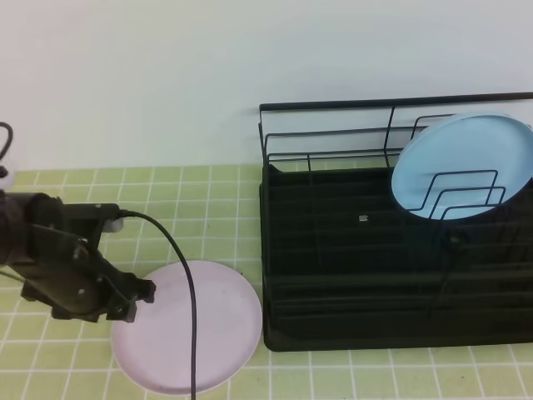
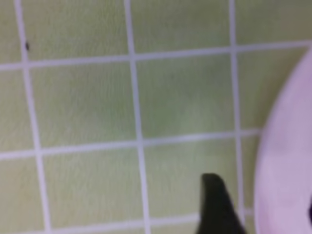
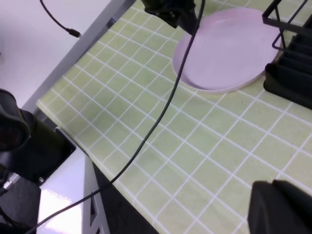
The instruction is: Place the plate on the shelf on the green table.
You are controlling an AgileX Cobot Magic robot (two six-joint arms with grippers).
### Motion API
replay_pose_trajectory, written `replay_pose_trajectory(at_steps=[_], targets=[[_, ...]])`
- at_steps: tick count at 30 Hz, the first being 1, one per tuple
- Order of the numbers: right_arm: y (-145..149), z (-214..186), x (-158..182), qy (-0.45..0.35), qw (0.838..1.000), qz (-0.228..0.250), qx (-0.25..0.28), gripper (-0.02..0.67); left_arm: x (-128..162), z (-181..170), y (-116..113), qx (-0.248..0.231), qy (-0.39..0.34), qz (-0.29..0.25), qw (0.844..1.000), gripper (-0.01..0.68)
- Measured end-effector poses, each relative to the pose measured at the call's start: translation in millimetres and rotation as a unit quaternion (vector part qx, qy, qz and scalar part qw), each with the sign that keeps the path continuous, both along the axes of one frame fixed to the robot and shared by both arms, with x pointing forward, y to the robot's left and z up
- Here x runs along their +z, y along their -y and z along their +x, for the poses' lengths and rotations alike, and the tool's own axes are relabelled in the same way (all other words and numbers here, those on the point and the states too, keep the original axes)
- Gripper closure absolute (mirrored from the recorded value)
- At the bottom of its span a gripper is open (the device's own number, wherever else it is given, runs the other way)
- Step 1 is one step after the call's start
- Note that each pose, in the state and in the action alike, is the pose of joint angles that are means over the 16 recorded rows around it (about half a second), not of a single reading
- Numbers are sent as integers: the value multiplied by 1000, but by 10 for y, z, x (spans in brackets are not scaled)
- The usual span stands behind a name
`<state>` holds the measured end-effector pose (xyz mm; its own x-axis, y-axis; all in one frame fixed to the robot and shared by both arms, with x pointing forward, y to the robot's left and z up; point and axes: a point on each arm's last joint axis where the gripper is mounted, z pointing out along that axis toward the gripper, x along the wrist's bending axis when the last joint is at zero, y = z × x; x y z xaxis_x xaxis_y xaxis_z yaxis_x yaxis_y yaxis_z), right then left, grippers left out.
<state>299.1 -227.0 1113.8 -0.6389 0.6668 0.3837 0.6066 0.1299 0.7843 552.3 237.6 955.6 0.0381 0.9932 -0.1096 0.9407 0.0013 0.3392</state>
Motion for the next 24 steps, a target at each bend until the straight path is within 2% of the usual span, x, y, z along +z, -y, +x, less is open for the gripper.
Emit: replay_pose_trajectory(at_steps=[13, 24], targets=[[-1, 1, 2, 0, 1000, 1, 0, 652, -319, 99, 38, 1, -19, -8, 1000, 523], [-1, 0, 1, 0, 1000, 1, 0, 652, -241, 76, 14, -19, -13, 10, 1000, 663]])
